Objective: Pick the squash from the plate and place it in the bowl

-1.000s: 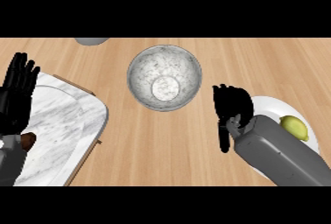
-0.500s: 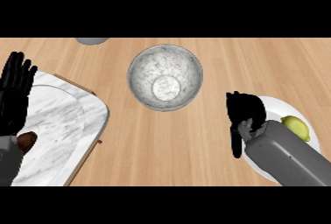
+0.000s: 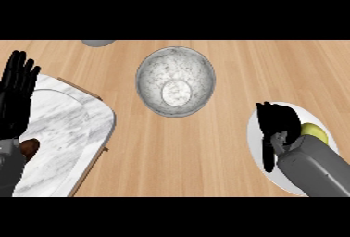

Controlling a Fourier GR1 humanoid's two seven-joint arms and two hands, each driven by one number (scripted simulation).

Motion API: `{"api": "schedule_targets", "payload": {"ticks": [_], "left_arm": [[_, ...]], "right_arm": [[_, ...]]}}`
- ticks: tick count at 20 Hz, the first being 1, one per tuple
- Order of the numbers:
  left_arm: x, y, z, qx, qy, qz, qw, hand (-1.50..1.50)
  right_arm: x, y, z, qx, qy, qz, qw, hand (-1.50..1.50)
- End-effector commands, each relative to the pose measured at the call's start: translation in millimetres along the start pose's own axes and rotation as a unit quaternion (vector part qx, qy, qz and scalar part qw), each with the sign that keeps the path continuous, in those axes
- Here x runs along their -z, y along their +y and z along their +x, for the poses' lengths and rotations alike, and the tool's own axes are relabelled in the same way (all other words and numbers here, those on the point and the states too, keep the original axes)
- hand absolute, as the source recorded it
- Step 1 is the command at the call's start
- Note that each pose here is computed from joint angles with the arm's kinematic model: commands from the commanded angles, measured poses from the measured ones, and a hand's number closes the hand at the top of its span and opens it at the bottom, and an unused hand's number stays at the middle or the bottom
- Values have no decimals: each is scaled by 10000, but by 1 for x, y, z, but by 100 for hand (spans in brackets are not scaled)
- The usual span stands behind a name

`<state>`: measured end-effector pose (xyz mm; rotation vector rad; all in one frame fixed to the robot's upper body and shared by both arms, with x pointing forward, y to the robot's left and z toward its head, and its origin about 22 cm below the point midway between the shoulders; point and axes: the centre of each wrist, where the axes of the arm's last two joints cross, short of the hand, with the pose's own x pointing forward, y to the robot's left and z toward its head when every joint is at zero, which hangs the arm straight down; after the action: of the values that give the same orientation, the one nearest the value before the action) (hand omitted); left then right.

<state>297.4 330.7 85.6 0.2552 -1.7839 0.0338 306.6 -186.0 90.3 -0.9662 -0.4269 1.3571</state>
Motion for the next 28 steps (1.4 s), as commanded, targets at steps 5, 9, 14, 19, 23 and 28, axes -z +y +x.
{"api": "schedule_targets", "payload": {"ticks": [5,9,14,19,23,28], "left_arm": [[-10,-4,-2,11,-74,-73,9999,0],[6,5,0,-57,-31,-65,10000,0],[0,2,-5,-132,51,-97,9999,0],[-1,3,16,-20,44,-159,9999,0],[-3,0,-6,-22,-31,-58,10000,0],[-7,-13,-4,-97,-13,-59,9999,0]], "right_arm": [[2,18,-17,1,458,79,9989,-150],[0,13,1,-215,584,112,9980,-150],[16,22,-11,-153,685,225,9973,-150],[27,38,-18,-154,707,299,9969,-150],[25,56,-25,-122,891,326,9954,-150],[28,46,-19,-172,1128,339,9929,-150]]}}
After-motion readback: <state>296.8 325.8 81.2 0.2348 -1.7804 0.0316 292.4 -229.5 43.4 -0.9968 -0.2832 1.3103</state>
